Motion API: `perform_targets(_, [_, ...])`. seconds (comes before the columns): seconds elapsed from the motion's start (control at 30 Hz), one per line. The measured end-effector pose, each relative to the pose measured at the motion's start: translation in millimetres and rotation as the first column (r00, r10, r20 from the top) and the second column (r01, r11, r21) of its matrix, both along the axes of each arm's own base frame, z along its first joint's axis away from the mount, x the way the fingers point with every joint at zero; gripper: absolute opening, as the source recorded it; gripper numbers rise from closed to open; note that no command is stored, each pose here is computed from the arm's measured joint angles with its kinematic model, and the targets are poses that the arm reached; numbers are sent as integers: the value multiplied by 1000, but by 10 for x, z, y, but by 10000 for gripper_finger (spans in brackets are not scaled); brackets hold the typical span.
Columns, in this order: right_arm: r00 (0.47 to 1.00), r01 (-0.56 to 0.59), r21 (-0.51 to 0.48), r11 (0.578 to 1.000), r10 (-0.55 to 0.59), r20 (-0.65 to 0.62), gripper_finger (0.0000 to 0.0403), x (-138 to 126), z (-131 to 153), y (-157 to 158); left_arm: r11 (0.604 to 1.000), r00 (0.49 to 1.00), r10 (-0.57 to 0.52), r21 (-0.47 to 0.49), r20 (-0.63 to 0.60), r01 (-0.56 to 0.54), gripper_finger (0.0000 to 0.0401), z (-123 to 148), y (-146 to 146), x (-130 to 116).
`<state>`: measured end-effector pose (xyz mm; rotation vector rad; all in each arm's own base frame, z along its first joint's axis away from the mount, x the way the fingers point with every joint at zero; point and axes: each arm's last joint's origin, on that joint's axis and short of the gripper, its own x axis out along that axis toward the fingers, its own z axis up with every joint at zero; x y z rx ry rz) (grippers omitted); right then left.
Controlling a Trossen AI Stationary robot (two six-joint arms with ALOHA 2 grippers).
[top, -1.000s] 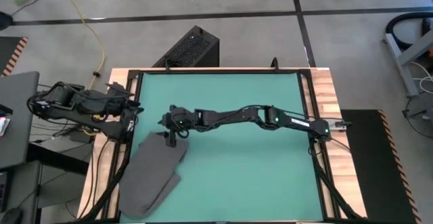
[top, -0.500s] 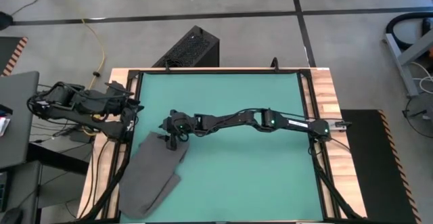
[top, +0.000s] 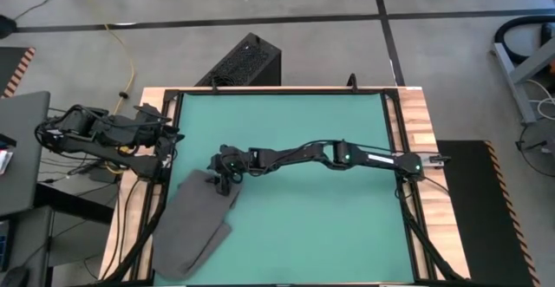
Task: Roll towel into tight, uniform cylinder
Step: Roll the gray towel
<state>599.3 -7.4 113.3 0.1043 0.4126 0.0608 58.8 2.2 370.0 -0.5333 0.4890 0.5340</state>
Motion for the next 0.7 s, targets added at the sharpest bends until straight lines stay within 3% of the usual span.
perform_targets(0.17, [1000,8,13,1000,-8,-27,209,-2,-113,5,1000,1000,5,-9,3,-5,160,-1,0,0])
perform_targets(0.37, [1000,-13,4,1000,13,-28,36,-11,-25,81,1000,1000,1,-13,3,-1,160,-2,-2,1])
perform_targets(0.4, [999,-15,1,1000,15,-34,23,-20,18,88,1000,1000,1,-13,3,-1,160,-2,-2,1])
perform_targets(0.57, [991,60,-47,997,-65,-113,18,-144,487,102,1000,1000,6,-11,4,-6,160,-1,-1,1])
perform_targets(0.7, [950,179,-233,956,-230,-211,18,-392,1000,145,1000,1000,5,-12,0,-5,160,-5,-3,9])
